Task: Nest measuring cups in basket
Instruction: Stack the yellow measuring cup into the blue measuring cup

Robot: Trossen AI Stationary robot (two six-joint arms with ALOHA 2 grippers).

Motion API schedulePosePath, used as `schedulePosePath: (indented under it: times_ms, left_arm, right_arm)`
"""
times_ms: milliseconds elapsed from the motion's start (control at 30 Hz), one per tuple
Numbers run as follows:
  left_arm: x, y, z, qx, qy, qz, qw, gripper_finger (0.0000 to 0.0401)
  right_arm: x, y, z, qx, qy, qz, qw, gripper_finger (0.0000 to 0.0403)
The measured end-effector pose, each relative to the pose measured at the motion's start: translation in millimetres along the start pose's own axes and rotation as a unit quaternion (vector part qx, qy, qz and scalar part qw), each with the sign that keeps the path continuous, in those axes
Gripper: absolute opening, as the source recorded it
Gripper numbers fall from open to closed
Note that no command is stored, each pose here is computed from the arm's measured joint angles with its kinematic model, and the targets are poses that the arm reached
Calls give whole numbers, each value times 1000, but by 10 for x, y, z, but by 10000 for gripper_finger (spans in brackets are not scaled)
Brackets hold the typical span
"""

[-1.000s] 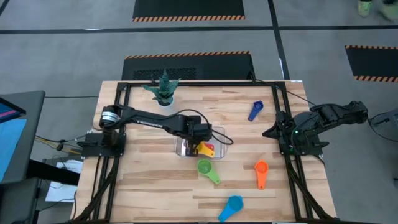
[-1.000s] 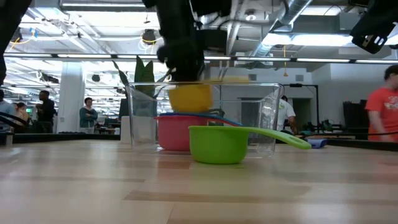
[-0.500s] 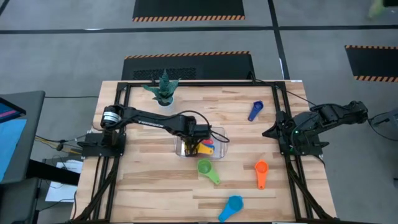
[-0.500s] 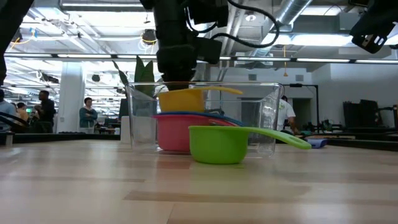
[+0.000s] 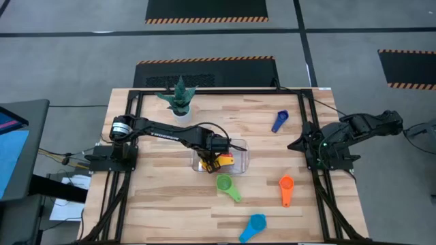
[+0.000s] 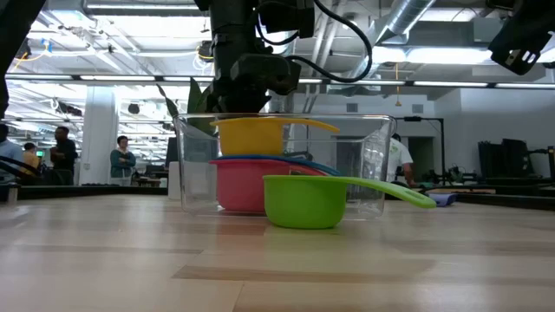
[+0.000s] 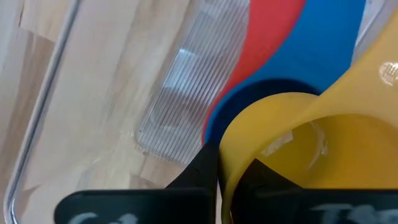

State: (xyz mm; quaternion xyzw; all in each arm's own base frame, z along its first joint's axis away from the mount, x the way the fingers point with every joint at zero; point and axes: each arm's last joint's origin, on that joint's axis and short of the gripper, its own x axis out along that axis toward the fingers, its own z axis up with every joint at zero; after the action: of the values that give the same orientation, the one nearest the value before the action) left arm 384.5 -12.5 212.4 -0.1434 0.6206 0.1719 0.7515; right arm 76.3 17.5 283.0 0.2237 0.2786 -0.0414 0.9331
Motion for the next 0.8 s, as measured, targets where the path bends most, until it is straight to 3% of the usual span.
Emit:
schedulePosePath:
  times_ms: [267,800]
  left_arm:
    - [-1,-11,0,-29,-3,-1,1000,24]
    - [-6,-51,-49,54,16,-10,998,97]
  right_arm:
    - [0,0,0,0,0,0,1000,40]
    - [0,0,0,0,0,0,1000,40]
